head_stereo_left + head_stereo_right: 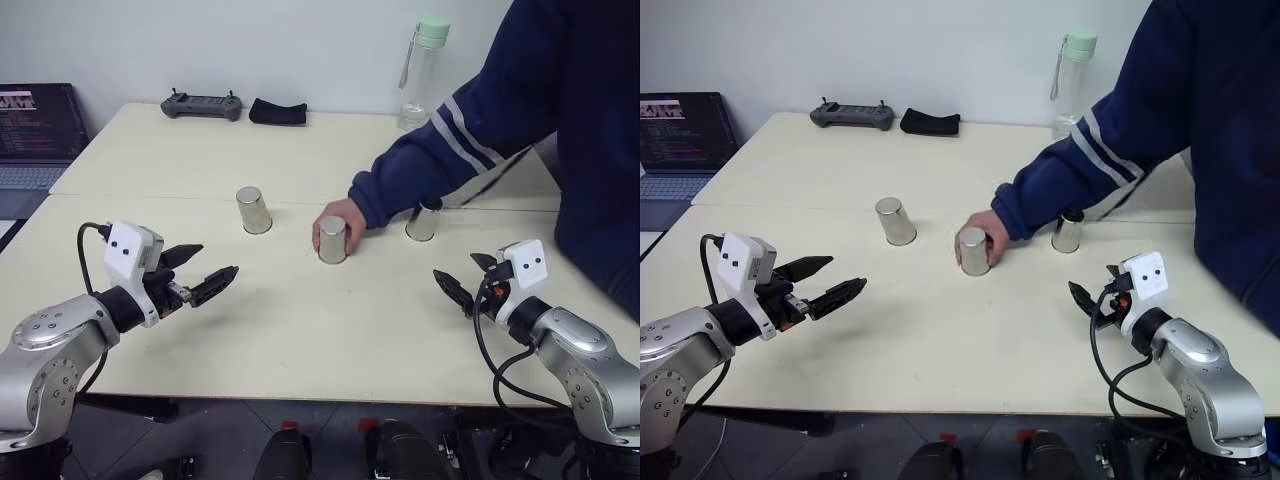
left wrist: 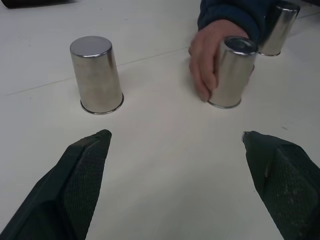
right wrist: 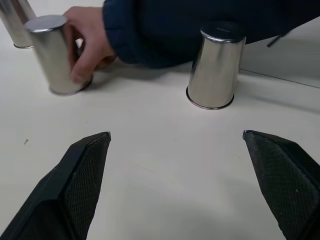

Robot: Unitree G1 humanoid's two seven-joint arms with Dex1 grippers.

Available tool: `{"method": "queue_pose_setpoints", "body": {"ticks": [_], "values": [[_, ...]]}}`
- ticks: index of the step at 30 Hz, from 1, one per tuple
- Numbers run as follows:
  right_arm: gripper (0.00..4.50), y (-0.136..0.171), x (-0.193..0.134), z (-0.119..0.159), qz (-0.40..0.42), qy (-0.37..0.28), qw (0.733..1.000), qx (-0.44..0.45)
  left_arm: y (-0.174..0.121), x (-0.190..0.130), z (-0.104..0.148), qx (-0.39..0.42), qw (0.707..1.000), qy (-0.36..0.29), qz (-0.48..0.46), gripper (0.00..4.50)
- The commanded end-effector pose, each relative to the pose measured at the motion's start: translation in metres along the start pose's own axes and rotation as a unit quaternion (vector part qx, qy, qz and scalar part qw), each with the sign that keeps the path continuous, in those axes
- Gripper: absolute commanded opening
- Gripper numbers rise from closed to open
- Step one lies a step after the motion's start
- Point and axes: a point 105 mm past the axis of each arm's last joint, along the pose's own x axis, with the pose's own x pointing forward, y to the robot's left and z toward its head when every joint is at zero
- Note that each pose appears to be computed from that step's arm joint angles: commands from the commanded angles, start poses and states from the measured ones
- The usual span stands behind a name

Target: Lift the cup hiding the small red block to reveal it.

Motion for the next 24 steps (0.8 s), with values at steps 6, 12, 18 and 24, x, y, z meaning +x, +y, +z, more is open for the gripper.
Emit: {"method": "queue_pose_setpoints", "body": {"ticks": [6, 12, 18, 24], "values": [[4.5, 0.0011, -0.0028, 0.0149, -0.001, -0.03, 0.999, -0.011, 0.0001, -0.0021, 0.0122, 0.023, 1.0, -0.02, 0.005, 4.48], [4.5, 0.0025, -0.0035, 0.0141, 0.001, -0.029, 1.0, -0.01, -0.0017, -0.0048, 0.0101, 0.021, 1.0, -0.017, 0.005, 4.48], [4.5, 0.0031, -0.0023, 0.015, 0.003, -0.03, 0.999, -0.011, -0.001, -0.0046, 0.0107, 0.022, 1.0, -0.017, 0.006, 4.48], [4.5, 0.0031, -0.0021, 0.015, 0.003, -0.031, 0.999, -0.011, -0.0008, -0.0044, 0.011, 0.023, 1.0, -0.018, 0.007, 4.48]]}}
